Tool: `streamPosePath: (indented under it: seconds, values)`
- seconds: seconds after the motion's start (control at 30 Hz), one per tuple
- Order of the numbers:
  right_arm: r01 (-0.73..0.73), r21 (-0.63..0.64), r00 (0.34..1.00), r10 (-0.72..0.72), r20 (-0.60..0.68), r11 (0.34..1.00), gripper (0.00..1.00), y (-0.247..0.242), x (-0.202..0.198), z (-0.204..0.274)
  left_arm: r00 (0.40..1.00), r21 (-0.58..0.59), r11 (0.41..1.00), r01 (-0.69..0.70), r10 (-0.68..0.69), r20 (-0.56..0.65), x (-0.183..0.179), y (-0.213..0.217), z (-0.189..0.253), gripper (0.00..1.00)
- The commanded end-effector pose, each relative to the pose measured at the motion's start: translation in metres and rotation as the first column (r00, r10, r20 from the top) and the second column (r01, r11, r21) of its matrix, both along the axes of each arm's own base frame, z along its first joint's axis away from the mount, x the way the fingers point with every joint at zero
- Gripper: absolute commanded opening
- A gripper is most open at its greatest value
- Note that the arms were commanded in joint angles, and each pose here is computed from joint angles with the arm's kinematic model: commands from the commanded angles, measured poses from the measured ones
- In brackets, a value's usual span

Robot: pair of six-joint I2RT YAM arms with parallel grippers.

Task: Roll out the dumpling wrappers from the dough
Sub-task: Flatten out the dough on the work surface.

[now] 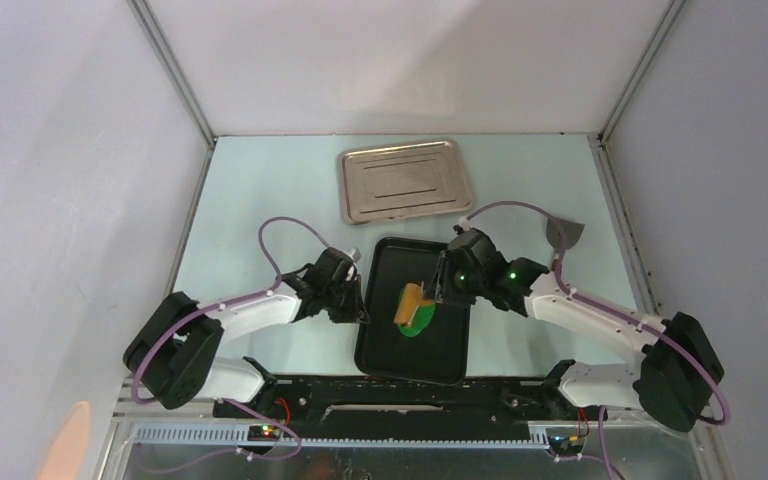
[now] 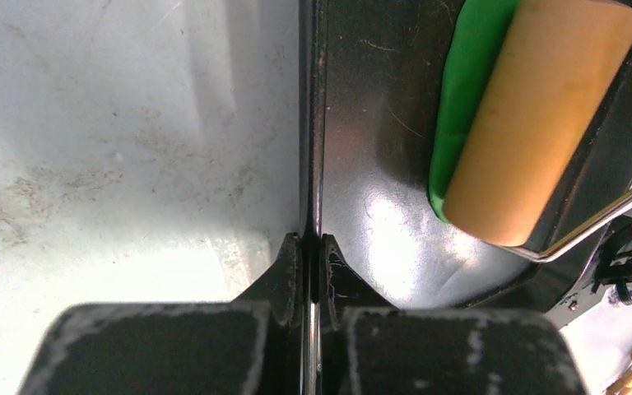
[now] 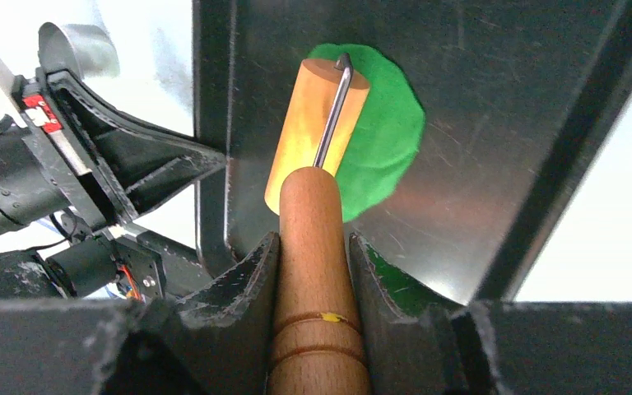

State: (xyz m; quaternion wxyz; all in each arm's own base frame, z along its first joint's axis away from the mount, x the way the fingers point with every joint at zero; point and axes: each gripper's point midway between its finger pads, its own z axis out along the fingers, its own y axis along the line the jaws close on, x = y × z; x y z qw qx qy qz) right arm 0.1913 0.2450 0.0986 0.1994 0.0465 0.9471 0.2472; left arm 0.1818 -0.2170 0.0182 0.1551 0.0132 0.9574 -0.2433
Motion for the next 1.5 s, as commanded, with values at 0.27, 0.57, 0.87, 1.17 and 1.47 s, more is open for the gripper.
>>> streamPosePath:
  seconds: [0.27,0.57,0.87,1.17,1.47]
  values:
    - [0.014,-0.333,1.000,-0.007,0.021,0.943,0.00,-0.087,-0.036,-0.049,0.999,-0.033,0.999,0.038,-0.037,0.021,0.009,-0.012,0.012,0.00]
    - [-0.035,-0.335,0.998,0.014,-0.066,0.942,0.00,-0.063,-0.029,-0.079,0.999,-0.049,0.998,0.036,-0.035,0.021,0.011,-0.015,0.013,0.00]
    - [-0.016,-0.394,0.997,-0.012,-0.070,0.919,0.00,-0.100,-0.049,-0.066,0.999,-0.066,0.997,0.044,-0.042,0.028,0.014,-0.020,0.023,0.00]
    - [0.006,-0.377,0.997,-0.033,-0.067,0.926,0.00,-0.089,-0.026,-0.076,1.000,-0.091,0.996,0.015,-0.014,0.014,0.015,-0.023,0.022,0.00]
    - [-0.013,-0.461,0.997,-0.023,-0.071,0.888,0.00,-0.101,-0.025,-0.072,1.000,-0.089,0.996,0.009,-0.008,0.017,0.016,-0.022,0.024,0.00]
